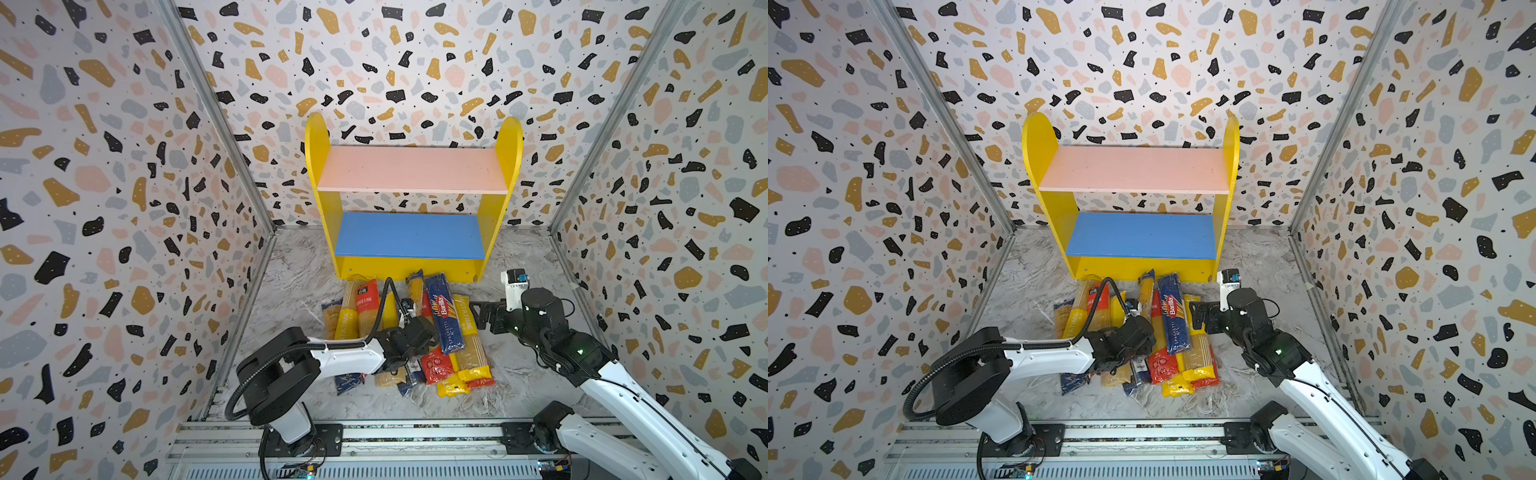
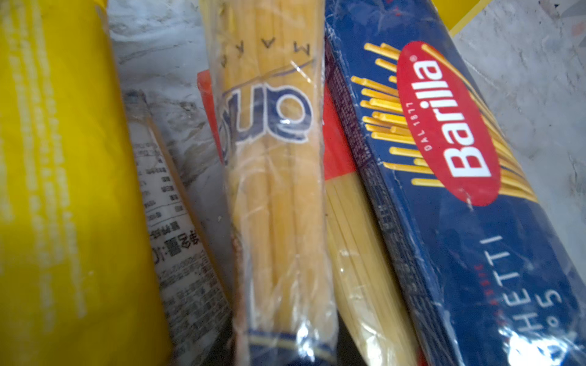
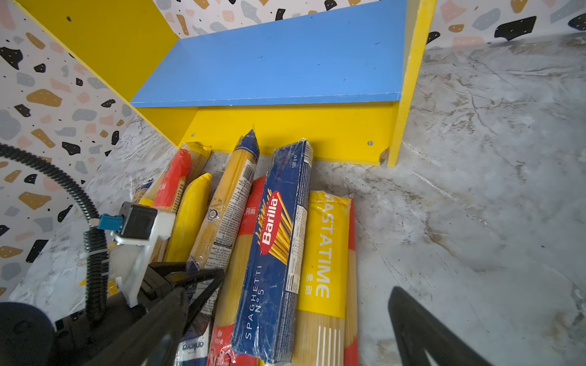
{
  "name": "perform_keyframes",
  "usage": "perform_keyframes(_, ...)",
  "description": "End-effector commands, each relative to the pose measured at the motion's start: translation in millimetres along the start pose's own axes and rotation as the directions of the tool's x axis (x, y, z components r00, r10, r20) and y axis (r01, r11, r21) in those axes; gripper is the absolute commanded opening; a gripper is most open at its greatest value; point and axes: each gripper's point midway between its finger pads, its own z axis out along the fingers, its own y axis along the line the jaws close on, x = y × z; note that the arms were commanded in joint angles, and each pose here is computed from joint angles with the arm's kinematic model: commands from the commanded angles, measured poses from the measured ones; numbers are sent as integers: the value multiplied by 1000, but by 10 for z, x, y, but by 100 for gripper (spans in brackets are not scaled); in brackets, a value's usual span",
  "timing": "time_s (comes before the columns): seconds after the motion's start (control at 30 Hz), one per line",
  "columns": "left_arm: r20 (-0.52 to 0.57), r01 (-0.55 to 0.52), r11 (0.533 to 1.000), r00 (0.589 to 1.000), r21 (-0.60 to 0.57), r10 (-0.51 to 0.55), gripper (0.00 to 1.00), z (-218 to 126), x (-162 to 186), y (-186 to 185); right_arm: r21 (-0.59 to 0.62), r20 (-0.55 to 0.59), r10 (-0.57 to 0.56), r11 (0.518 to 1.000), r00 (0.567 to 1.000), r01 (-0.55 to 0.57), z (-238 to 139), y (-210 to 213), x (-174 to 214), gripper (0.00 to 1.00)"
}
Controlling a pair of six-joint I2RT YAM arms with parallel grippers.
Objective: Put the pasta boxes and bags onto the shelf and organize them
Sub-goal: 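Lift the onko bag with the left gripper toward the blue shelf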
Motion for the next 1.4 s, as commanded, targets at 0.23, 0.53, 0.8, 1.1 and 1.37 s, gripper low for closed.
perform_keyframes(0.23, 79, -109, 994, 991, -5, 109, 7, -389, -318, -15, -16, 18, -8, 1000, 1000, 8, -30, 46, -52, 99)
perform_keyframes(0.53, 160, -146, 989, 977, 2, 144, 0, -692, -654, -112, -21, 29, -8, 1000, 1000, 8, -57, 75, -117, 99)
perform_keyframes(0.8, 264, -188, 975, 941, -116, 213, 0, -1099, -1155, 7, -69, 37, -21, 997, 999, 23, -101, 206, -191, 99)
perform_keyframes(1.1, 333, -161, 961, 914, -225, 231, 0, -1297, -1792, 459, -127, 55, -47, 990, 997, 54, -126, 450, -332, 99)
perform_keyframes(1.37, 351, -179, 921, 886, -345, 304, 0, -1285, -2290, 728, -137, 53, -65, 988, 996, 72, -68, 555, -411, 99)
